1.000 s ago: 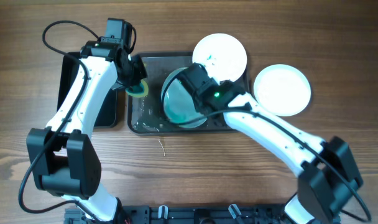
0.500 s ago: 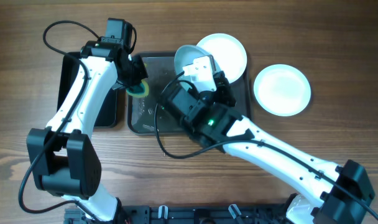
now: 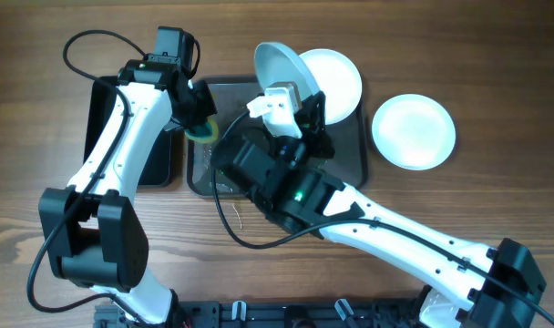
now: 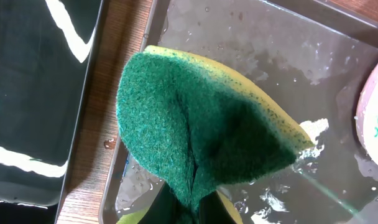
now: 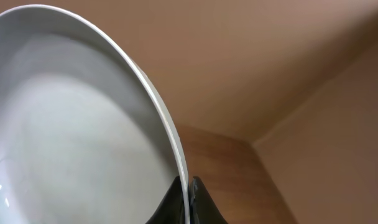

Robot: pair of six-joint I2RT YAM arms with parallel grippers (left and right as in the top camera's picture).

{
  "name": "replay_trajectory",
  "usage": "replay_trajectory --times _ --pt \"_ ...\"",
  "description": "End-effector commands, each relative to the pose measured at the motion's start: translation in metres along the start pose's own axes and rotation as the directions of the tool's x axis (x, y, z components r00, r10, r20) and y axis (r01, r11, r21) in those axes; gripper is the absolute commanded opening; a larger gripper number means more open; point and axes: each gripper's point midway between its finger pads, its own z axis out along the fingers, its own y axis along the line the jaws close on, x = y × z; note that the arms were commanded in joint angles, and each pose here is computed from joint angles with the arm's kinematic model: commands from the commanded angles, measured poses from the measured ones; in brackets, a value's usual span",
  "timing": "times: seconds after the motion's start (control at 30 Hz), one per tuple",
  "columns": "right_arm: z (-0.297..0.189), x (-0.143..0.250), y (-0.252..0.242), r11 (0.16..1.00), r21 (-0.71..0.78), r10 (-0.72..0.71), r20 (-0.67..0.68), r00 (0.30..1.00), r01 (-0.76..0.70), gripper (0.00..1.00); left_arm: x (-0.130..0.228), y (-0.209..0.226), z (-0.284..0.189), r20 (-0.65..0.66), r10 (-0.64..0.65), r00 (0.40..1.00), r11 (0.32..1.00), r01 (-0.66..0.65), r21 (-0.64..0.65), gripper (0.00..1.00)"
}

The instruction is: Clean dirty plates on tray and stack at the side

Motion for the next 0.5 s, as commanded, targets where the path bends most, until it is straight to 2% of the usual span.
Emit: replay_trajectory --times 0.0,0.13,0.27,0.33,0.47 --pt "0.007 0.017 0.039 0.959 -0.28 0.017 -0.104 0.994 -0.046 0.04 -0.004 -0.003 -0.005 0.012 0.014 1.0 1.0 -0.014 0.018 0.04" --pt "0.018 0.052 0.069 0.881 -0.401 0.118 -0.327 0.938 -0.25 0.04 -0.004 -0.003 -0.005 0.013 0.014 1.0 1.0 -0.014 0.019 0.04" --pt "0.015 0.09 0.116 0.73 -0.475 0.13 -0.609 0.782 -0.491 0.04 -0.004 -0.004 -0.005 0.016 0.014 1.0 1.0 -0.014 0.02 0.04" --pt "0.012 0.106 0.135 0.681 -0.464 0.108 -0.701 0.705 -0.567 0.04 -0.004 -0.004 -0.005 0.016 0.014 1.0 1.0 -0.014 0.02 0.04" --pt "0.012 0.146 0.172 0.656 -0.397 0.057 -0.822 0.567 -0.642 0.04 -0.004 -0.004 -0.005 0.016 0.014 1.0 1.0 -0.014 0.02 0.04"
